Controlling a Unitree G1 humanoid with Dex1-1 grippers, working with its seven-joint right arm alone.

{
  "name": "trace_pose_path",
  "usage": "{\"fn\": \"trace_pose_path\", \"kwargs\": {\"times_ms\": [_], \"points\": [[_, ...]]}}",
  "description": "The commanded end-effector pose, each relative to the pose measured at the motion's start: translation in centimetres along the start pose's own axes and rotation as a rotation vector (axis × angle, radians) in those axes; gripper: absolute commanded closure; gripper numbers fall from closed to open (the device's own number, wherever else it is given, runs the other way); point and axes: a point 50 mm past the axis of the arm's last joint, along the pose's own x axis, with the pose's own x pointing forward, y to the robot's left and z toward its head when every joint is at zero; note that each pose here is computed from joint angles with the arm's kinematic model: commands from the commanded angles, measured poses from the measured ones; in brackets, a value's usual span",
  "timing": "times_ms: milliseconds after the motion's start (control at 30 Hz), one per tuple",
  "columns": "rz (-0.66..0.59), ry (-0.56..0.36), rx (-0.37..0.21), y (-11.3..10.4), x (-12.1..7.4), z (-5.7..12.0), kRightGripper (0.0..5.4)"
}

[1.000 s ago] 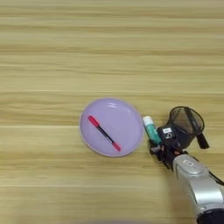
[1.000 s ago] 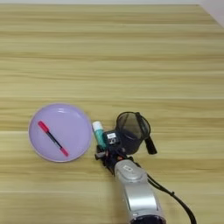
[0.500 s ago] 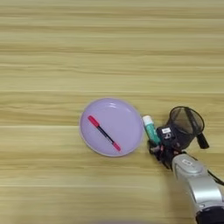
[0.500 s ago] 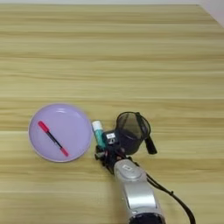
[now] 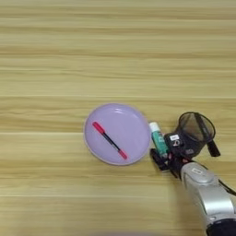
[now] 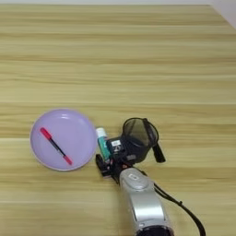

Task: Move the objects on the table

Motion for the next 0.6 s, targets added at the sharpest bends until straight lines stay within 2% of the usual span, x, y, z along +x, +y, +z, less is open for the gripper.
{"fn": "trace_pose_path", "kwargs": {"times_ms": [33, 433, 600], "points": [[-0.011, -0.123, -0.031, -0.5, -0.6, 3.1, 1.18], [-0.007, -0.143, -0.041, -0.5, -2.2, 3.5, 0.03], [0.006, -0.147, -0.027, -0.3, -2.6, 3.6, 0.03]]}}
